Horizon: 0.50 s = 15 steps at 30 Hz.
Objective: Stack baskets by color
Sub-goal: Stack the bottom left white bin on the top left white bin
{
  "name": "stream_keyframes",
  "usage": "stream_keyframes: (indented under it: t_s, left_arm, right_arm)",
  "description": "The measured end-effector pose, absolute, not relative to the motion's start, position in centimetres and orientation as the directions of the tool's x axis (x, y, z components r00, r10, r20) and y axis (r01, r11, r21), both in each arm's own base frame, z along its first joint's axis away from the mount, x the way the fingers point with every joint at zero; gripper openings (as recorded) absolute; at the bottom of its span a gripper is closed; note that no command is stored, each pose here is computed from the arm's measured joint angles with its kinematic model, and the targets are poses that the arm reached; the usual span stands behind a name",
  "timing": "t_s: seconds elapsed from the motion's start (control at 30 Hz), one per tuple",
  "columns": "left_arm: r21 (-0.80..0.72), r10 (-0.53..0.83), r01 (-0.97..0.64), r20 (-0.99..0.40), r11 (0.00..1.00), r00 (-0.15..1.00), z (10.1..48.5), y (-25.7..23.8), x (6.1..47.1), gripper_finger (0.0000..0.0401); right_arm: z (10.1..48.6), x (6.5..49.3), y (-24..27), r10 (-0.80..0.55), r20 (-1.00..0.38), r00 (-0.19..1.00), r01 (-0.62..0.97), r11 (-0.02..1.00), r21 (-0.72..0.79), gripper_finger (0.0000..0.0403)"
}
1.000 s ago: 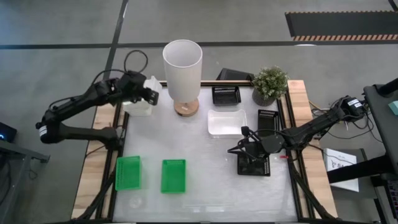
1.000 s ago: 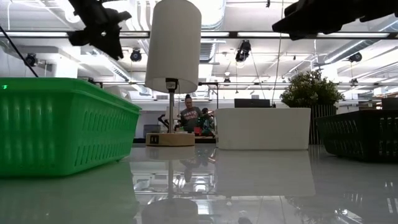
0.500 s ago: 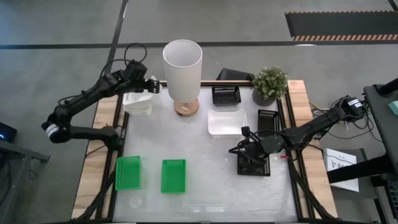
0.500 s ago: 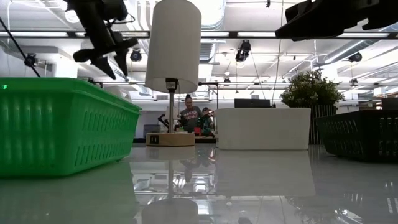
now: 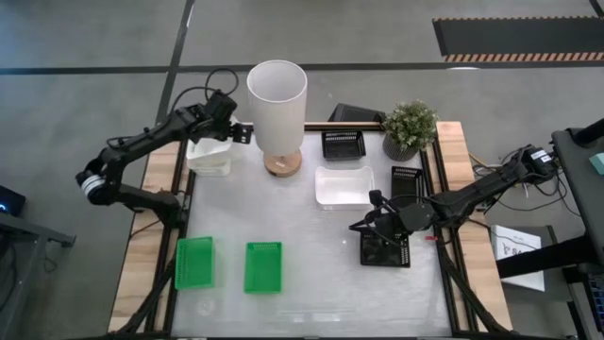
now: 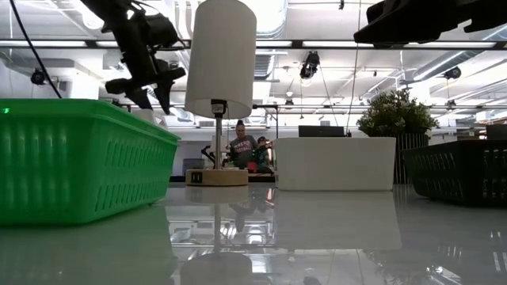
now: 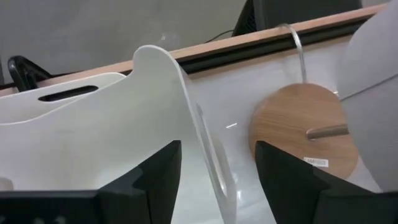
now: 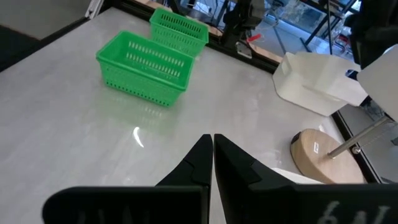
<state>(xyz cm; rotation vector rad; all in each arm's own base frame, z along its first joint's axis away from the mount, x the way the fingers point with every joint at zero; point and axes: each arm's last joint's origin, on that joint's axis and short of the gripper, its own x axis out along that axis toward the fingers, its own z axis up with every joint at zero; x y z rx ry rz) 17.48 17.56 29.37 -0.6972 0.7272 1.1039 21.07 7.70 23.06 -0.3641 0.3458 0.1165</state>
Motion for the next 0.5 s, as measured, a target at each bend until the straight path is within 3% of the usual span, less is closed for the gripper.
stream_keyframes:
  t_s: [0.17, 0.5]
  left_arm:
    - [-0.122, 0.52, -0.948, -0.812, 0.295, 0.266, 29.14, 17.48, 17.39, 0.0162]
    - [-0.104, 0.51, -0.948, -0.822, 0.302, 0.253, 28.78, 17.46, 17.35, 0.0055]
  right_arm:
    - [23.03, 21.07, 7.7, 0.05, -0.354, 0.934, -0.172, 0.93, -0.324, 0.0009]
    - [23.03, 21.07, 7.7, 0.05, -0.354, 0.934, -0.169, 0.934, -0.314, 0.0009]
